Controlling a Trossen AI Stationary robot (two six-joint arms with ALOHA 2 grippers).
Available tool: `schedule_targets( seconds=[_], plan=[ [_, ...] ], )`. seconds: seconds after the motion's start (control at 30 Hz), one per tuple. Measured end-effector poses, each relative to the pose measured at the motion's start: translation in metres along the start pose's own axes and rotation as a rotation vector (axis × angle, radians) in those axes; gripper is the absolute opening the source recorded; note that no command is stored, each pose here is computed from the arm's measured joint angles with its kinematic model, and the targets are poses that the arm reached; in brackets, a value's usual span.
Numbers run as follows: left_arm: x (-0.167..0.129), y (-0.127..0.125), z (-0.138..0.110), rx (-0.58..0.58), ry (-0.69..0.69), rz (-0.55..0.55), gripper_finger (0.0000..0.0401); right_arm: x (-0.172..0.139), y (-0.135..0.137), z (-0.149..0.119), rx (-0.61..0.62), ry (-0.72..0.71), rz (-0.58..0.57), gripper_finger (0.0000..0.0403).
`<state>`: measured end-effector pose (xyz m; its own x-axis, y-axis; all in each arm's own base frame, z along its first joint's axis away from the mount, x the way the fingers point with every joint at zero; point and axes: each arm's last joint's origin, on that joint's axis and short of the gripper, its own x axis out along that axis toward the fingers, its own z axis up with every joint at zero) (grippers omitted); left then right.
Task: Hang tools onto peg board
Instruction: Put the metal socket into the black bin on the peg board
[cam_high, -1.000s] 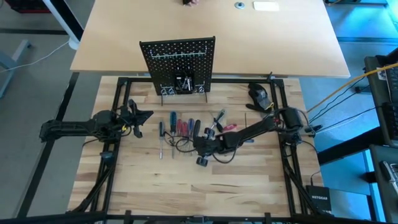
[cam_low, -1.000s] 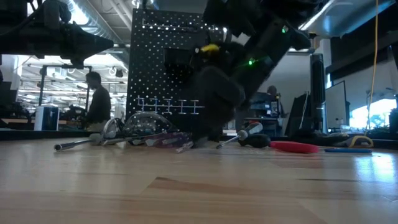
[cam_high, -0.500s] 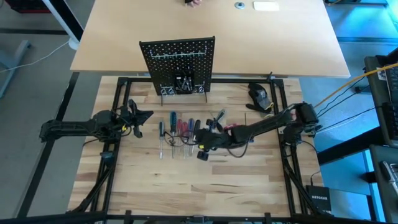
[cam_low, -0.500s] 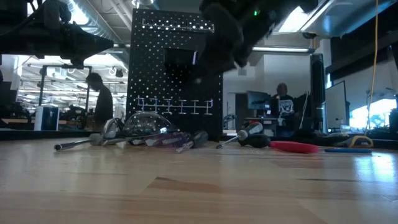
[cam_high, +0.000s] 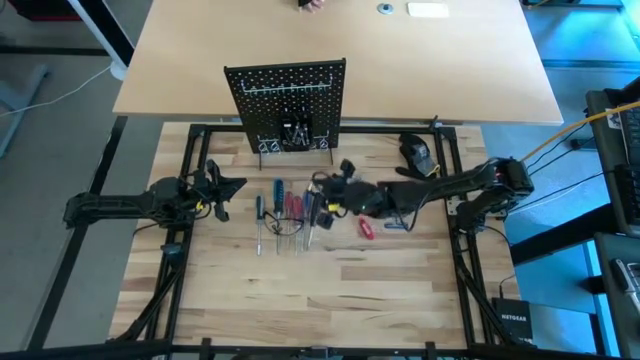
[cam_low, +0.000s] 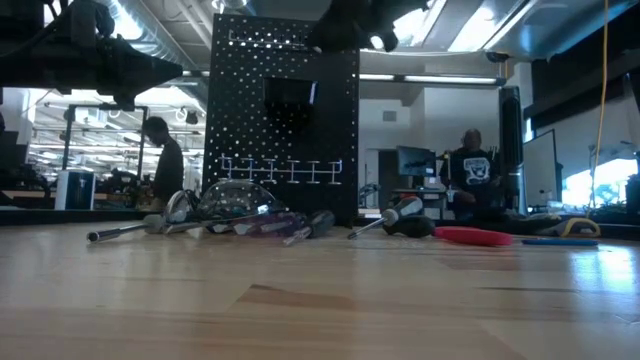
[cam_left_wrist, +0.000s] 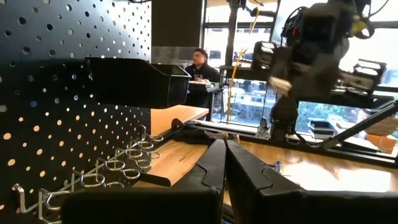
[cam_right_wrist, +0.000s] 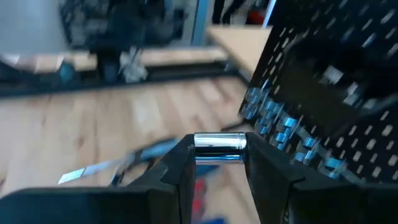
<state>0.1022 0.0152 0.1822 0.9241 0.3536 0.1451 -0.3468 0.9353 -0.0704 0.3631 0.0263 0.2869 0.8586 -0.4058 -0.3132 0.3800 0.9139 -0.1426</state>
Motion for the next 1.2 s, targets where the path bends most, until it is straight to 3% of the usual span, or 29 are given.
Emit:
schedule_targets(
  seconds=[0.43, 0.6, 0.97, 1.2],
  plan=[
    [0.000, 0.000, 0.000, 0.000, 0.000, 0.000, 0.0001, 0.025, -0.064, 0.026, 0.053, -0.239, -0.139, 0.0122],
    [0.000, 0.000, 0.000, 0.007, 0.000, 0.000, 0.0001, 0.038, -0.086, 0.026, 0.098, -0.292, -0.103, 0.0122],
    [0.000, 0.000, 0.000, 0.008, 0.001, 0.000, 0.0001, 0.061, -0.099, 0.017, 0.127, -0.358, -0.118, 0.0125],
    [0.000, 0.000, 0.000, 0.007, 0.000, 0.000, 0.0001, 0.068, -0.098, 0.009, 0.118, -0.325, -0.152, 0.0176]
  ],
)
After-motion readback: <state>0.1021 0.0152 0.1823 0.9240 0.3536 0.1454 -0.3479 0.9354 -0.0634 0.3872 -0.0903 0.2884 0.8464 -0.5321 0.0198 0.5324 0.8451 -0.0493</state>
